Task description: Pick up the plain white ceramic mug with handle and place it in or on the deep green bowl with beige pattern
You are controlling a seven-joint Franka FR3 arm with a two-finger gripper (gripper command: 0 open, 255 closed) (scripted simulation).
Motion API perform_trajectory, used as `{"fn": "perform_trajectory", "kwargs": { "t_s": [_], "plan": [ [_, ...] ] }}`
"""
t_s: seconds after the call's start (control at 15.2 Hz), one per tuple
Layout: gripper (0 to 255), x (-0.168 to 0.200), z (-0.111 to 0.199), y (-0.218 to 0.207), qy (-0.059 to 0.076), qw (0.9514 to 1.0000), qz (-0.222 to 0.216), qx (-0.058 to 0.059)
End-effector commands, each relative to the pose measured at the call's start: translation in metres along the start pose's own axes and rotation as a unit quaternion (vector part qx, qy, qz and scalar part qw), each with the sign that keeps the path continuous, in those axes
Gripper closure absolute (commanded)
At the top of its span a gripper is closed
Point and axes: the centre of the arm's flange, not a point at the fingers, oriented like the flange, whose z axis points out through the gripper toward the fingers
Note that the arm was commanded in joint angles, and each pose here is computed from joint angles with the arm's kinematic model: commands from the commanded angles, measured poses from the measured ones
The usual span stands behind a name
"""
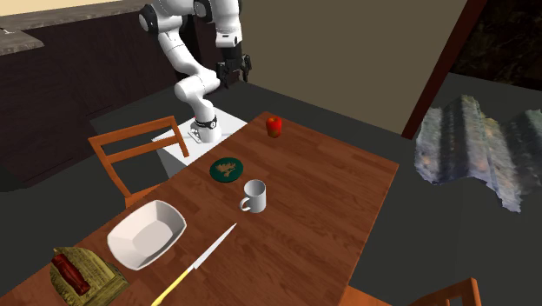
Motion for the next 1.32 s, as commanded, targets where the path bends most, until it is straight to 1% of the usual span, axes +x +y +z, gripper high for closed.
{"fn": "perform_trajectory", "kwargs": {
  "t_s": [0.0,0.59,1.25],
  "plan": [
    [0,0.000,0.000,0.000,0.000,1.0000,0.000,0.000],
    [0,0.085,0.068,0.031,0.021,0.9994,0.026,-0.009],
    [0,0.181,0.138,0.072,0.045,0.9972,0.056,-0.020]
  ]
}}
